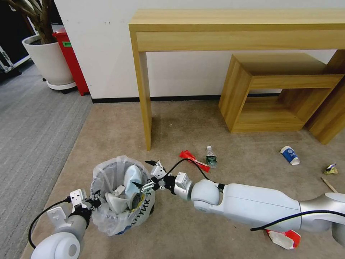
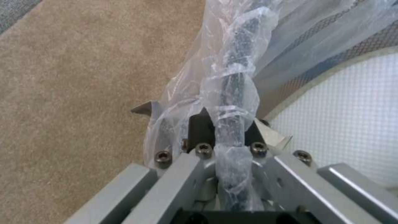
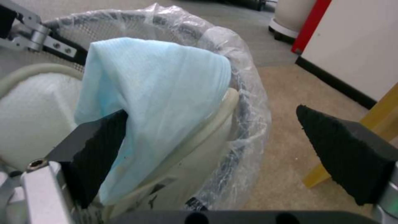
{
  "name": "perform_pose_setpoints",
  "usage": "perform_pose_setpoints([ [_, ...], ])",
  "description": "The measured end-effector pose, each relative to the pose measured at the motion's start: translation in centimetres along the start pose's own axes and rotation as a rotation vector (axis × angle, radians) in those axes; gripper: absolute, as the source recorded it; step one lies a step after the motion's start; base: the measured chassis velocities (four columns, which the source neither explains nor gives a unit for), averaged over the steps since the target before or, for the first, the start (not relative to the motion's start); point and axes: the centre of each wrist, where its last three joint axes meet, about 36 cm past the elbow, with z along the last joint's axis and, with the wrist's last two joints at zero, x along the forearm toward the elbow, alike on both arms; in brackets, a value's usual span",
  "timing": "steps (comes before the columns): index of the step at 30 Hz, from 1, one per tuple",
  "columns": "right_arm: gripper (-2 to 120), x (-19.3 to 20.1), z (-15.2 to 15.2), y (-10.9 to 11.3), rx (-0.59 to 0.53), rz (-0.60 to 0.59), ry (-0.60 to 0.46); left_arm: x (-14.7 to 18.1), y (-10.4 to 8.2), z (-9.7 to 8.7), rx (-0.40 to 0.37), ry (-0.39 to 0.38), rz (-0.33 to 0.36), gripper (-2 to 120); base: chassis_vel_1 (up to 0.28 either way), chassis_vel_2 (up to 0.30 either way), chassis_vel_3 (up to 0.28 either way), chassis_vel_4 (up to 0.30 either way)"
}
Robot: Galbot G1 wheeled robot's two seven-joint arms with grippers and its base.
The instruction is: Pick up the trash bin and place the garbage on the floor into it.
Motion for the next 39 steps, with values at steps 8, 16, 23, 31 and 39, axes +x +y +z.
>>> perform_pose_setpoints([
  [8,100,-0.2,-0.4,-1.1,0.081,-0.002,-0.002,0.0,-0.2,0.2,0.005,-0.004,0.005,0,0.0,0.0,0.0,0.0],
  [16,100,-0.2,-0.9,-2.8,0.186,-0.013,-0.021,0.0,-0.3,0.2,0.01,-0.005,0.008,0,0.0,0.0,0.0,0.0],
  [23,100,-1.2,-1.5,-2.8,0.243,-0.057,-0.07,0.0,-0.6,0.4,0.01,-0.006,0.012,0,0.0,0.0,0.0,0.0],
  [31,100,-2.4,-2.2,-3.0,0.292,-0.075,-0.106,0.0,-0.5,0.3,0.009,-0.008,0.01,0,0.0,0.0,0.0,0.0],
  [39,100,-3.8,-4.1,-5.3,0.517,-0.127,-0.145,0.1,-0.4,0.2,0.009,-0.012,0.01,0,0.0,0.0,0.0,0.0],
])
